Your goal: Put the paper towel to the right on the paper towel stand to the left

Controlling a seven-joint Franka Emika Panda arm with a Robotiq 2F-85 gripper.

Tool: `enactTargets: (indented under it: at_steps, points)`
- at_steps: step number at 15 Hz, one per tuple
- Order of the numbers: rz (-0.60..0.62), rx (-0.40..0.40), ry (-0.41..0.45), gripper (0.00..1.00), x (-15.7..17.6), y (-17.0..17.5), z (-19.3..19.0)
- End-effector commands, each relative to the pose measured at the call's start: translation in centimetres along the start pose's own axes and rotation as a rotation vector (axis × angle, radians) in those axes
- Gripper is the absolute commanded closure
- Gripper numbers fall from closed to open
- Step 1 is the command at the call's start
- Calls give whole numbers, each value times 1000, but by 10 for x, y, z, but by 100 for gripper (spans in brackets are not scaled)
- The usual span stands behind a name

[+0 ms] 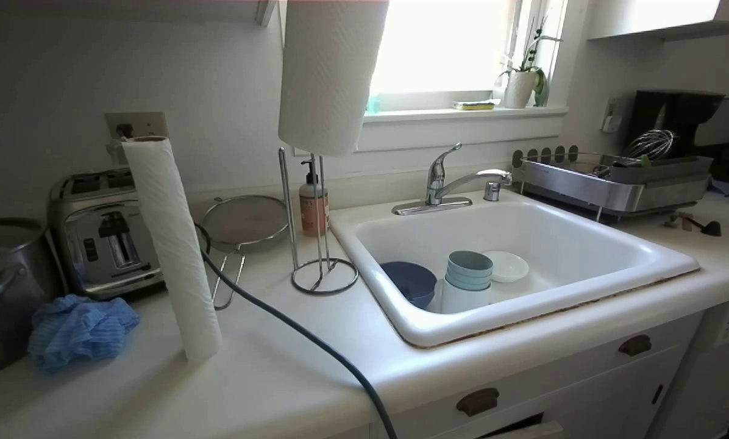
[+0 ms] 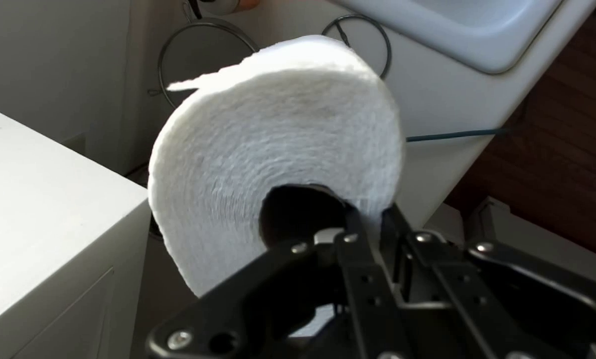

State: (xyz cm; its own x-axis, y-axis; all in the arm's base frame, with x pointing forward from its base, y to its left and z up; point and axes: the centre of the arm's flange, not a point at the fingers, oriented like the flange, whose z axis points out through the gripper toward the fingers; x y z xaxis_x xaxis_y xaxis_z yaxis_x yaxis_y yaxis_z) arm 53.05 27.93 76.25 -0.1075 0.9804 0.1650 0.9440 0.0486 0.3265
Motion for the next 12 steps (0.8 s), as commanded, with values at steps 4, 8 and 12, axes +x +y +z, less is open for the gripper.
enactTargets:
  at_steps: [4, 8, 12]
  points:
    - [-8, 9, -12, 96, 2, 0, 10]
    - [-4, 16, -19, 60, 1, 1, 18]
    - [-2, 19, -19, 33, 2, 3, 20]
